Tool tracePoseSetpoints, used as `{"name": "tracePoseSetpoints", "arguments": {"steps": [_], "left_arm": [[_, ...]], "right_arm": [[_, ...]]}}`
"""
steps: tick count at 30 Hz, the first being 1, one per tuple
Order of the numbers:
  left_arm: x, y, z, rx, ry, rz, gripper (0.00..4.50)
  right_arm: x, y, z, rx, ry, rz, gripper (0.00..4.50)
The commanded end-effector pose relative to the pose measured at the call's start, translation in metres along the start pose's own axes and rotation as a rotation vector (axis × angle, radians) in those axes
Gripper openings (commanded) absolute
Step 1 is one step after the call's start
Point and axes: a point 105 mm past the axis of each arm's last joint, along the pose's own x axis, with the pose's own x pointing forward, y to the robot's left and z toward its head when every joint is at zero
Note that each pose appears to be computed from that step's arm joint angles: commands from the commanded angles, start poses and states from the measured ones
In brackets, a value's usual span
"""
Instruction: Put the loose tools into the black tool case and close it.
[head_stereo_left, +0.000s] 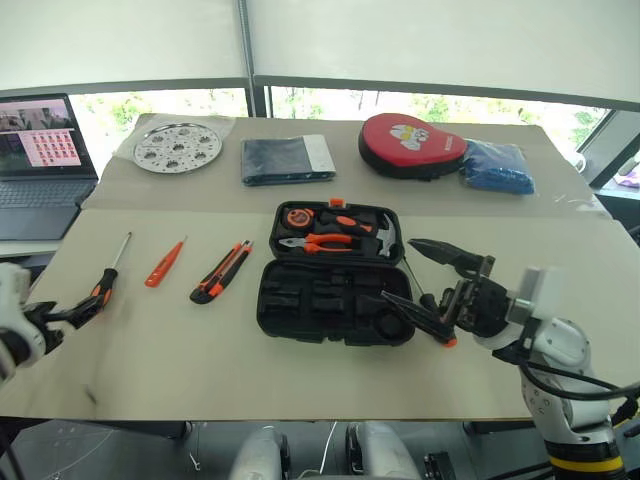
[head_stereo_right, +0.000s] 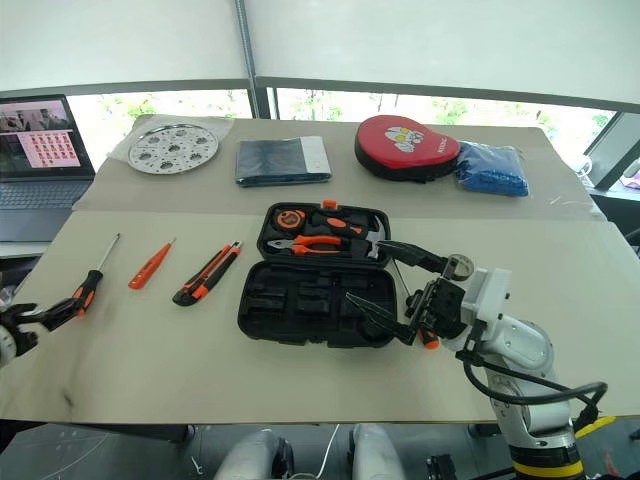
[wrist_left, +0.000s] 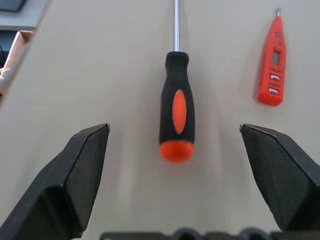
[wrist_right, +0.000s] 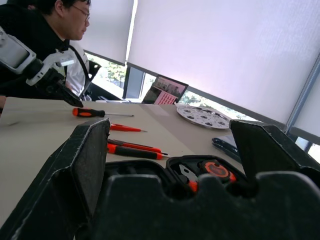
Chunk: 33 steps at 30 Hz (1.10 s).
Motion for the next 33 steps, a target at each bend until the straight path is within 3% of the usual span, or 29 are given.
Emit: {"name": "tracePoseSetpoints", "arguments": {"steps": [1,4,8,11,12,15,17,19,24,29,33], "left_arm": [[0.010,0.010,0.002,0.056,0.069,0.043,4.50],[0.020,0.007,0.009,0.058,0.064,0.023,3.73],[0.026,0.004,0.011,0.086,0.042,-0.007,2.19],[0.028,0.002,0.022,0.127,-0.070,-0.028,1.01],[0.028,0.002,0.027,0.136,-0.107,-0.032,0.85],[0.010,-0.007,0.064,0.238,-0.352,-0.131,0.86],[-0.009,-0.034,0.087,0.379,-0.513,-0.297,0.86],[-0.020,-0.076,0.097,0.500,-0.566,-0.503,0.86],[-0.018,-0.181,0.080,0.870,-0.506,-0.946,0.86],[0.003,-0.259,0.069,1.163,-0.466,-1.125,0.86],[0.018,-0.292,0.060,1.249,-0.412,-1.184,0.86]], "right_arm": [[0.004,-0.002,0.007,-0.034,-0.013,0.009,4.44],[0.005,-0.001,0.009,-0.044,-0.006,-0.004,4.50],[0.005,0.002,0.008,-0.041,0.004,-0.016,4.50],[0.006,0.003,0.008,-0.040,0.018,-0.029,4.50],[0.006,0.003,0.008,-0.040,0.022,-0.032,4.50],[-0.005,-0.001,0.009,-0.054,0.057,-0.060,4.50],[-0.015,-0.007,0.012,-0.076,0.085,-0.093,4.50],[-0.026,-0.015,0.014,-0.101,0.123,-0.124,4.50],[-0.056,-0.017,0.005,-0.084,0.247,-0.141,4.50],[-0.088,-0.012,-0.007,-0.047,0.358,-0.176,4.50],[-0.115,-0.008,-0.012,-0.024,0.417,-0.229,4.50]]}}
